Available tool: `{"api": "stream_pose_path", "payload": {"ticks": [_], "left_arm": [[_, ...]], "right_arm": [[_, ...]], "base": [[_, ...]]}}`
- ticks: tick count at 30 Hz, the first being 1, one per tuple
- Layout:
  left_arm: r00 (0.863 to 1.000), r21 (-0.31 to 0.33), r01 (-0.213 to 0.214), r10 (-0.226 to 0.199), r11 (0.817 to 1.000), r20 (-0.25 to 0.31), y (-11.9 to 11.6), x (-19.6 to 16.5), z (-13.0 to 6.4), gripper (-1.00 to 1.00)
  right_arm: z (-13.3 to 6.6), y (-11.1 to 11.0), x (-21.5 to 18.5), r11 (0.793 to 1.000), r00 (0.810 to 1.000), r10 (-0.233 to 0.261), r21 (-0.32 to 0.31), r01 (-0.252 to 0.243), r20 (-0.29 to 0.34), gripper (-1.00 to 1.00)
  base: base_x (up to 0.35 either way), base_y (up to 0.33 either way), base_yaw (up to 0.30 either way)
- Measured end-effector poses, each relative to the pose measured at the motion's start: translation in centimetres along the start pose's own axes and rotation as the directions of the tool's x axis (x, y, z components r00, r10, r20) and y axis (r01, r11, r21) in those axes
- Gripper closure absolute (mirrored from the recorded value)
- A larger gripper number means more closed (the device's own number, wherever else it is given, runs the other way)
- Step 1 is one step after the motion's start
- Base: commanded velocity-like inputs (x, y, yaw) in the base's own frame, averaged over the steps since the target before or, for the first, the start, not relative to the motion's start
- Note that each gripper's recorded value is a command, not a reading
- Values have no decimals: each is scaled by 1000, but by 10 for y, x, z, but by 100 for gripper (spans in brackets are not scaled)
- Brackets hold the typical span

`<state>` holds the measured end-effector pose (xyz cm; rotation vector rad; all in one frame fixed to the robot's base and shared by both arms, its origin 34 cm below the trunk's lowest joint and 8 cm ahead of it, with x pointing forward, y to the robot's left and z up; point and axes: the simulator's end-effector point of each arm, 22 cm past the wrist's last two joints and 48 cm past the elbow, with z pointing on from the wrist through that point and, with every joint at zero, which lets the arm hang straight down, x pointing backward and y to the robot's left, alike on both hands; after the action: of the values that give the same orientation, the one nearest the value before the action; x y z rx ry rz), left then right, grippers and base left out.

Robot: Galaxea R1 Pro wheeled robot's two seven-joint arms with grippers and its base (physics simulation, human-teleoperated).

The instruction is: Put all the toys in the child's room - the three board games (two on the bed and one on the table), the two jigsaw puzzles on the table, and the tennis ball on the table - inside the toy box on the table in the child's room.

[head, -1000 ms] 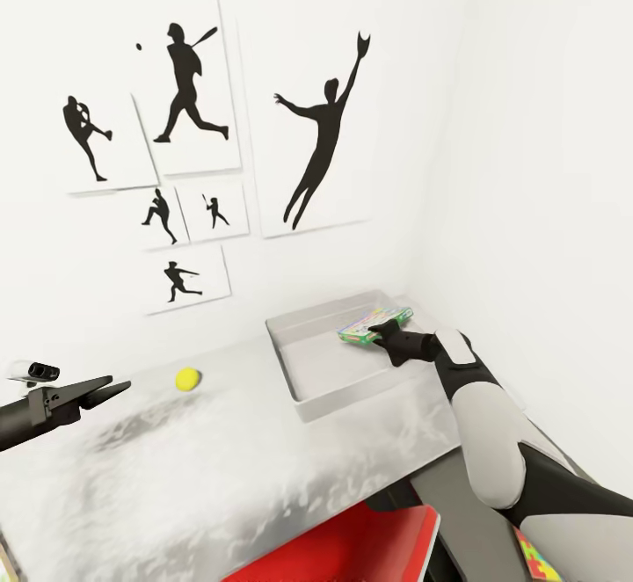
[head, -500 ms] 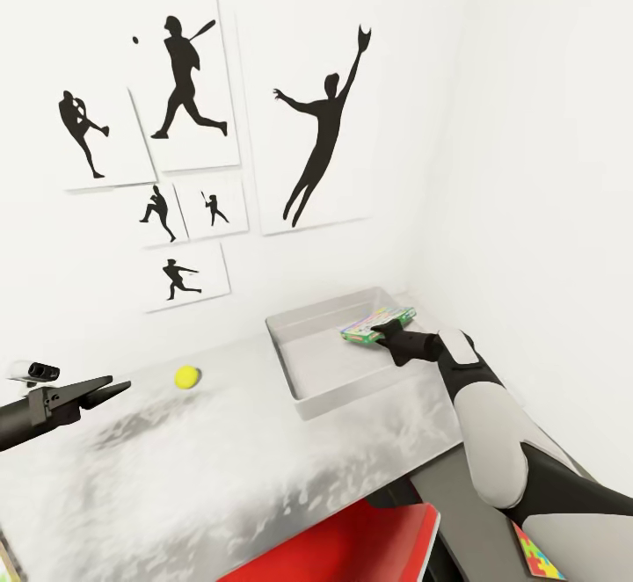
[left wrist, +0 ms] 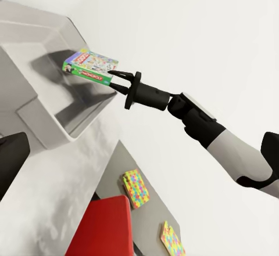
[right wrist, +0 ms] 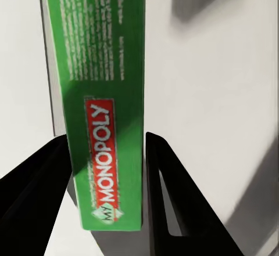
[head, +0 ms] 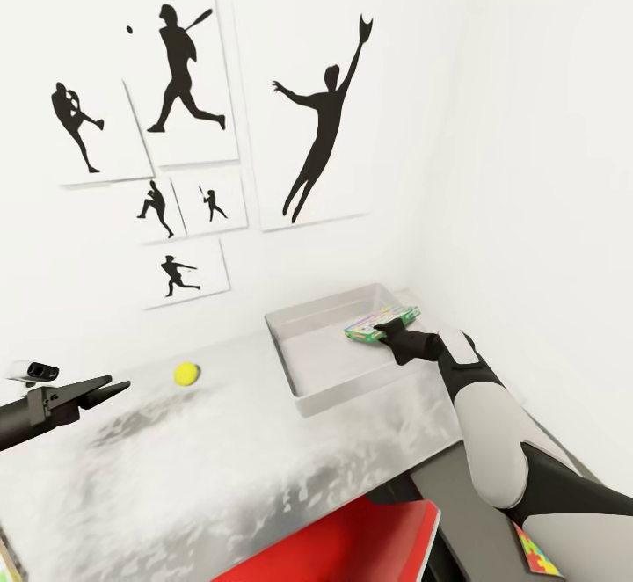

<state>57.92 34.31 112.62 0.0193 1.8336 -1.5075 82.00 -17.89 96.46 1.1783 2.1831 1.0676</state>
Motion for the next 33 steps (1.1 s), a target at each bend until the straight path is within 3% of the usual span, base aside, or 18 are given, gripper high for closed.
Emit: {"api": "stream_pose_path", "payload": {"ticks": [33], "left_arm": [[999,-22,45,-45,999,-14,24,9,4,-100]], "right_arm": [[21,-30,4,999,1000,23,43,-22,-18,100]], "base": [[0,0,0]]}}
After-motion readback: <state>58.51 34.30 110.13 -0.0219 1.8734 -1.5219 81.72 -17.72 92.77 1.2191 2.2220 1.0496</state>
